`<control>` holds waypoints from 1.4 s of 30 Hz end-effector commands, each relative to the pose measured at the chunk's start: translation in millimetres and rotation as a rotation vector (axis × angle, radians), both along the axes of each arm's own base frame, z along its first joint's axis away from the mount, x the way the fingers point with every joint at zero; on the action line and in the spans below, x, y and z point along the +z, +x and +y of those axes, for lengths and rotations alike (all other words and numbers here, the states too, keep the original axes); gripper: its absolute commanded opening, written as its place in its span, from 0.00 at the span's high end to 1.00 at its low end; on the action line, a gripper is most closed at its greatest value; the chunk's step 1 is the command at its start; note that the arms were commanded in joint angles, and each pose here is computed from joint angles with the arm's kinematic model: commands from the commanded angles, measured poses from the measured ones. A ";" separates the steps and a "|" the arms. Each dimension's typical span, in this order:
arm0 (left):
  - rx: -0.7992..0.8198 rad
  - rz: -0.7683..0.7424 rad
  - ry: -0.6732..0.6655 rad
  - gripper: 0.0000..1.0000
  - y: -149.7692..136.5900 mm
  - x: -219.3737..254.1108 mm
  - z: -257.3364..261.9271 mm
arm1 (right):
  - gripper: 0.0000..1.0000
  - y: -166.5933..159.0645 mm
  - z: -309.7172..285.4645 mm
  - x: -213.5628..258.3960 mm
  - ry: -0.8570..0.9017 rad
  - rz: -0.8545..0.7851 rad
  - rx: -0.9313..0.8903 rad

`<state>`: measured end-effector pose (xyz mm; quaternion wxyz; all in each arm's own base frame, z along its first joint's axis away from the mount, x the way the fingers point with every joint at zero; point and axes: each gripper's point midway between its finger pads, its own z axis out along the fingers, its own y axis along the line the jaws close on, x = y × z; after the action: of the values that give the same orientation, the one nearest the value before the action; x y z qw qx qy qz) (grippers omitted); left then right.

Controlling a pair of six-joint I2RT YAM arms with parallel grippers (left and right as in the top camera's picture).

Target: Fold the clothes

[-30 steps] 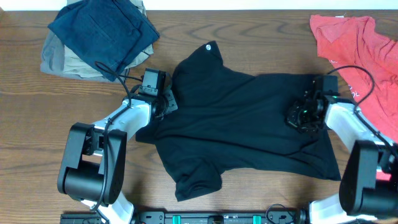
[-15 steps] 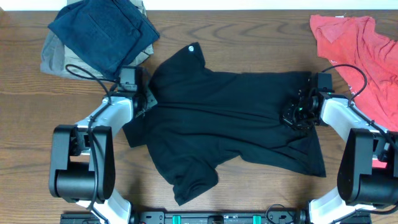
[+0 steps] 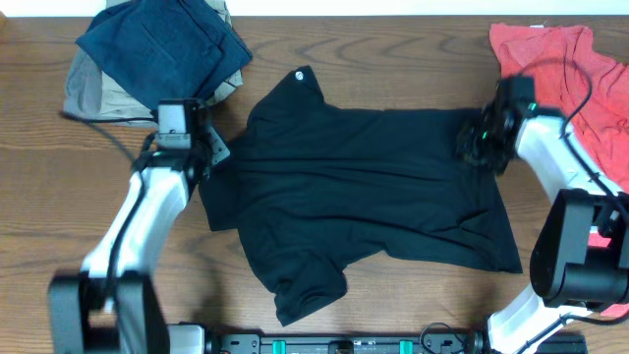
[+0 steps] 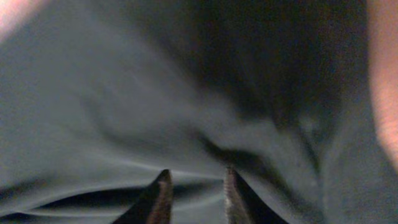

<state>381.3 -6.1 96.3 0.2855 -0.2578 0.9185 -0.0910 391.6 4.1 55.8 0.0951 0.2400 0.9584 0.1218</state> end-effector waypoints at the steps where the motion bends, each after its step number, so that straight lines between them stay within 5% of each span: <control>1: -0.082 -0.029 -0.074 0.49 -17.1 27.9 -17.4 | 0.65 28.1 -5.5 35.7 -0.040 -0.102 0.026; 9: -0.189 0.281 -0.187 0.50 -94.9 -2.0 -55.5 | 0.60 54.4 -11.6 27.2 -0.071 -0.164 0.017; 17: -0.346 0.479 -0.195 0.94 -136.8 -45.2 -101.8 | 0.74 68.2 -13.1 -18.2 -0.069 -0.130 0.017; 24: -0.373 0.611 -0.174 0.94 -149.9 -78.9 -111.6 | 0.85 70.2 -12.4 -40.9 -0.066 -0.104 0.021; 42: -0.331 0.896 -0.151 0.94 -202.9 -100.7 -96.6 | 0.88 93.9 -34.2 -74.3 -0.167 -0.150 -0.029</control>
<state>186.5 -103.9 -1.7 -0.1621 -0.1438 0.9725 -0.0849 489.0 -18.1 1.3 0.1977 0.2237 0.9498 0.0936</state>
